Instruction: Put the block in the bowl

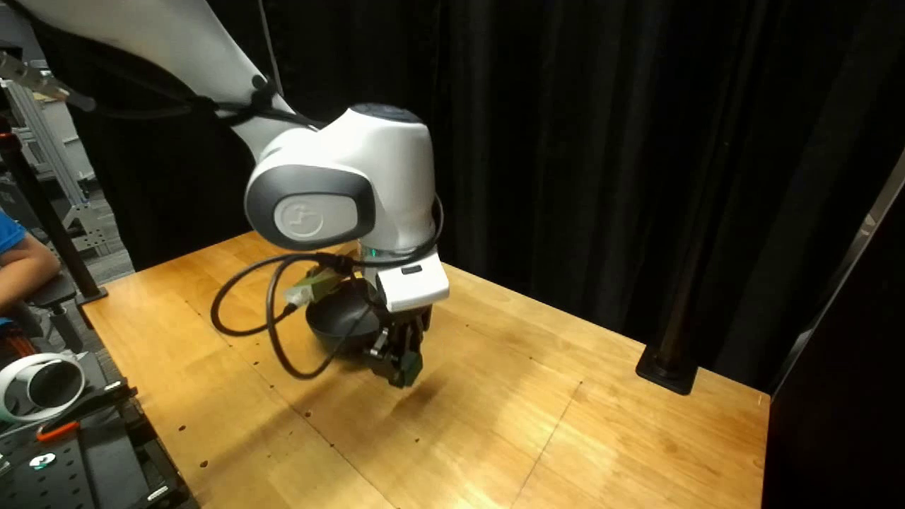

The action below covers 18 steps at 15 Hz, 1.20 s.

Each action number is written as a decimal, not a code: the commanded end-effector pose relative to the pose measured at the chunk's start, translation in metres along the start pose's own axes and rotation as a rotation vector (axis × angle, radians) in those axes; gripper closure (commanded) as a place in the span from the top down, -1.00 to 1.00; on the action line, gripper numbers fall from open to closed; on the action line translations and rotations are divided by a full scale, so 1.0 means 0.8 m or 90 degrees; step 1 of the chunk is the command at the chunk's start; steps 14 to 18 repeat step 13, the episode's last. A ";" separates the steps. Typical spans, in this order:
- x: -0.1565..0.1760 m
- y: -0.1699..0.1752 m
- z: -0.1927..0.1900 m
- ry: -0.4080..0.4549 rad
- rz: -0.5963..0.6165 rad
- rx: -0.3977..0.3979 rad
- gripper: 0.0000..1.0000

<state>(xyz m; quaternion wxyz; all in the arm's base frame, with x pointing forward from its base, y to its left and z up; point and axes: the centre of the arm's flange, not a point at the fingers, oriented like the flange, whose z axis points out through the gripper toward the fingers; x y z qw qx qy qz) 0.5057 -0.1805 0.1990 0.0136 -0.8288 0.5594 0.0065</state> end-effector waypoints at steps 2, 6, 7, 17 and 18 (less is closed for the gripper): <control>-0.092 -0.055 -0.061 -0.067 -0.066 0.076 -0.57; -0.159 -0.094 -0.063 -0.130 -0.126 0.069 0.43; -0.166 -0.096 -0.062 -0.141 -0.130 0.062 0.45; -0.152 -0.057 -0.096 -0.202 -0.158 0.001 1.00; -0.152 -0.057 -0.096 -0.202 -0.158 0.001 1.00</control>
